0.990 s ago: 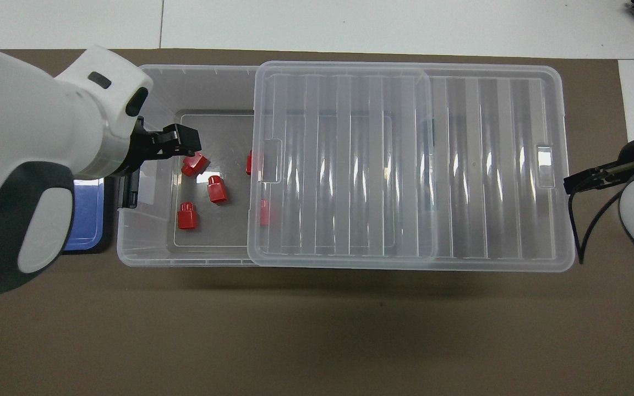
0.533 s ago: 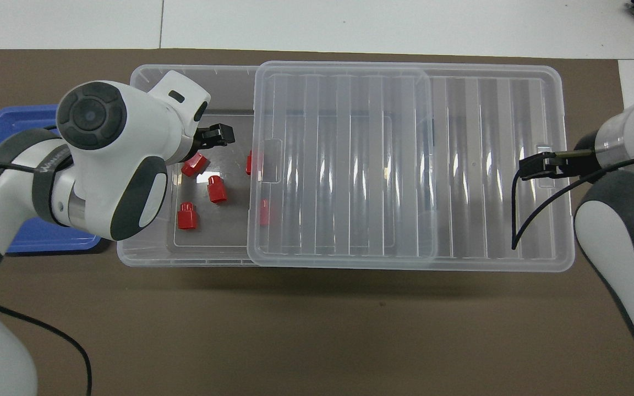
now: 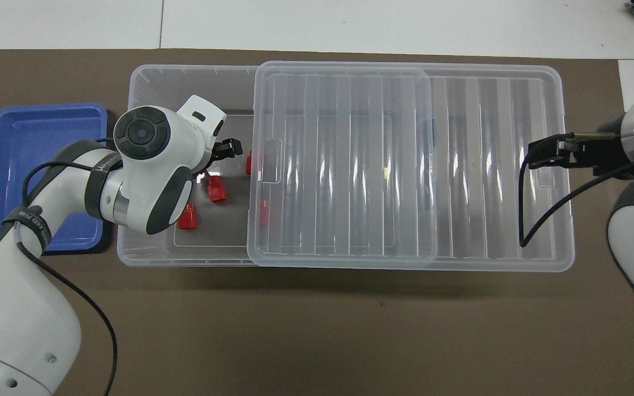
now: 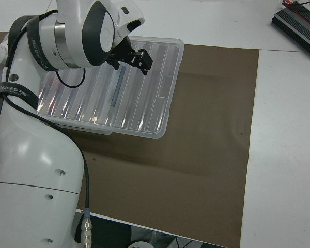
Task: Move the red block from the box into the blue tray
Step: 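Grasp a red block with the left gripper and lift it, then carry the red block over the blue tray with the left gripper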
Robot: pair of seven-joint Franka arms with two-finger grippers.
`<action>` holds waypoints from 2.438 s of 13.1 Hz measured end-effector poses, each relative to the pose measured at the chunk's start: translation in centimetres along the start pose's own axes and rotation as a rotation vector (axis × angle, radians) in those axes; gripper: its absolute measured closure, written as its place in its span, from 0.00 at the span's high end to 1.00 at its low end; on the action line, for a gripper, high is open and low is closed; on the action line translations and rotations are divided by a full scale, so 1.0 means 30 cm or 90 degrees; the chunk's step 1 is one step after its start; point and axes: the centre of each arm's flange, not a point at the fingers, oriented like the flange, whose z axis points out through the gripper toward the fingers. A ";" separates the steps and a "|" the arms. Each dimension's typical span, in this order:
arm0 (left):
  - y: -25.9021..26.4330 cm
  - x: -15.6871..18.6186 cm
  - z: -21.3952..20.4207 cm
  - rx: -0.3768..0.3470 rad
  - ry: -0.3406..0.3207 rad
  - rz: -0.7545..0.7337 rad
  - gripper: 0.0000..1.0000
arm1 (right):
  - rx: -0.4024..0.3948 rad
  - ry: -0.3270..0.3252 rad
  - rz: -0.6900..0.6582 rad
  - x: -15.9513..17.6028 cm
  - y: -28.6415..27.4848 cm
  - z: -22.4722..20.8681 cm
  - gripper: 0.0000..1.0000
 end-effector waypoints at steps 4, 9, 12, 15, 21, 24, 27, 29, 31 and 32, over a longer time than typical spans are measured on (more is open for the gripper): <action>-0.004 -0.095 0.093 0.009 -0.023 -0.039 1.00 | -0.004 -0.014 0.025 -0.026 0.011 -0.033 1.00; 0.045 -0.146 0.081 0.009 -0.027 -0.035 0.96 | 0.020 -0.009 0.013 -0.029 0.027 -0.051 1.00; 0.049 -0.156 0.083 0.010 -0.028 -0.032 0.91 | 0.020 -0.010 0.013 -0.028 0.030 -0.049 1.00; 0.057 -0.164 0.081 0.010 -0.029 -0.028 0.68 | 0.020 -0.010 0.012 -0.029 0.029 -0.049 1.00; 0.047 -0.157 0.053 0.028 -0.043 -0.024 0.34 | 0.020 -0.010 0.014 -0.028 0.035 -0.048 1.00; 0.038 -0.090 -0.178 0.059 -0.058 -0.029 0.34 | 0.020 -0.010 0.015 -0.027 0.036 -0.048 1.00; 0.013 -0.042 -0.483 0.084 -0.074 -0.018 0.34 | 0.020 -0.010 0.015 -0.027 0.036 -0.048 1.00; -0.062 0.003 -0.581 0.097 -0.099 0.037 0.34 | 0.020 -0.010 0.016 -0.026 0.039 -0.047 0.99; -0.204 0.076 -0.598 0.096 -0.115 0.088 0.34 | 0.021 -0.004 0.025 -0.015 0.066 -0.036 0.83; -0.291 0.114 -0.591 0.094 -0.122 0.108 0.34 | 0.022 0.004 0.029 -0.002 0.088 -0.019 0.69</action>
